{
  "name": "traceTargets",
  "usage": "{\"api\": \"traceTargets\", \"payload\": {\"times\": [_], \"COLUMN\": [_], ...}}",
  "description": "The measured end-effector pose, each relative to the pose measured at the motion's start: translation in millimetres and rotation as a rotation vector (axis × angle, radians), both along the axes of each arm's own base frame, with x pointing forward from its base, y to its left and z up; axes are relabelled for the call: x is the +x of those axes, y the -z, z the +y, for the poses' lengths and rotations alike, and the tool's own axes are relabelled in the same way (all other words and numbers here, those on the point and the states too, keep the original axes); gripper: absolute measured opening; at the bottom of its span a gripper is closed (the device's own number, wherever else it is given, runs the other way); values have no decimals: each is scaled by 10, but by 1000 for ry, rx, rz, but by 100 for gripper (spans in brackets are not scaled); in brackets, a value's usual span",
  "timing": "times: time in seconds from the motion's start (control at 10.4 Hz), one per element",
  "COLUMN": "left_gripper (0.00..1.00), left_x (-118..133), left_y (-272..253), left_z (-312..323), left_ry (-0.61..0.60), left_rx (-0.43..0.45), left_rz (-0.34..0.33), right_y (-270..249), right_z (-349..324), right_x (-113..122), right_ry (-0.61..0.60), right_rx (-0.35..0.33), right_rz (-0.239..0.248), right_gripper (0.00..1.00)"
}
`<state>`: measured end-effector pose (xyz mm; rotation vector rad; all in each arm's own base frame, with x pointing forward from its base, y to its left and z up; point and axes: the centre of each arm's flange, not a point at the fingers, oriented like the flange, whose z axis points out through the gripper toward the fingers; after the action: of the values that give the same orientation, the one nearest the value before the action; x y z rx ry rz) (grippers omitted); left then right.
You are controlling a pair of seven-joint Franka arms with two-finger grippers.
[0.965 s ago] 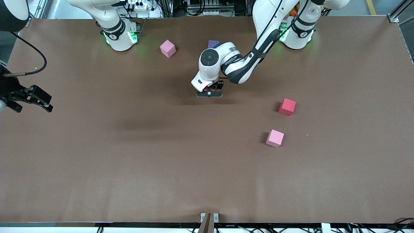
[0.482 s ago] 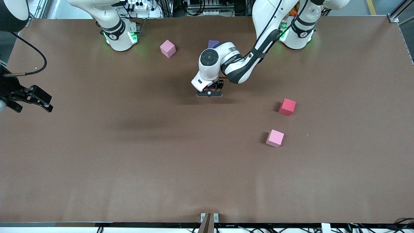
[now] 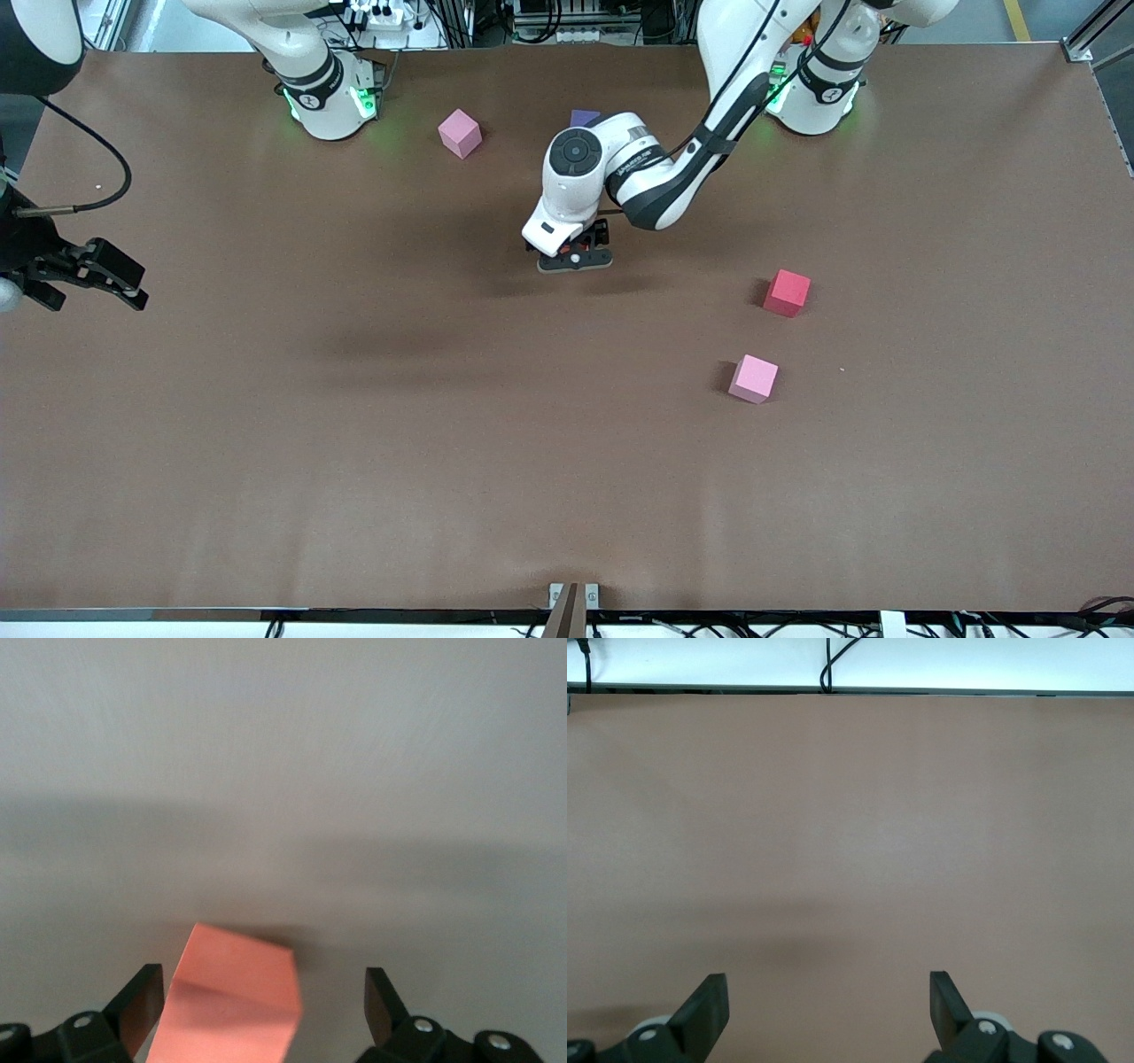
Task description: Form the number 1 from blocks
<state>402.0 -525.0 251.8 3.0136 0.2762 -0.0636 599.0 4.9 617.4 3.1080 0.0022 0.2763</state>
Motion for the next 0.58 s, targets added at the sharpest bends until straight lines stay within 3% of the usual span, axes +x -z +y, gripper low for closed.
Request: {"api": "traceTargets", "payload": {"times": [0.19,0.58], "left_gripper": [100,100], "left_x": [360,1015], "left_y": [-571,-1826], "left_z": [216,1207], "left_ry": [-75,-211], "left_rx": [-31,-15], "left_rz": [-61,-159], "right_y": [2,-3], "right_z": [-3,-9], "right_x": [1,-11], "right_ry": [1,2], "right_rx": [0,-1], "right_rz": [0,10], "right_gripper": [100,100]}}
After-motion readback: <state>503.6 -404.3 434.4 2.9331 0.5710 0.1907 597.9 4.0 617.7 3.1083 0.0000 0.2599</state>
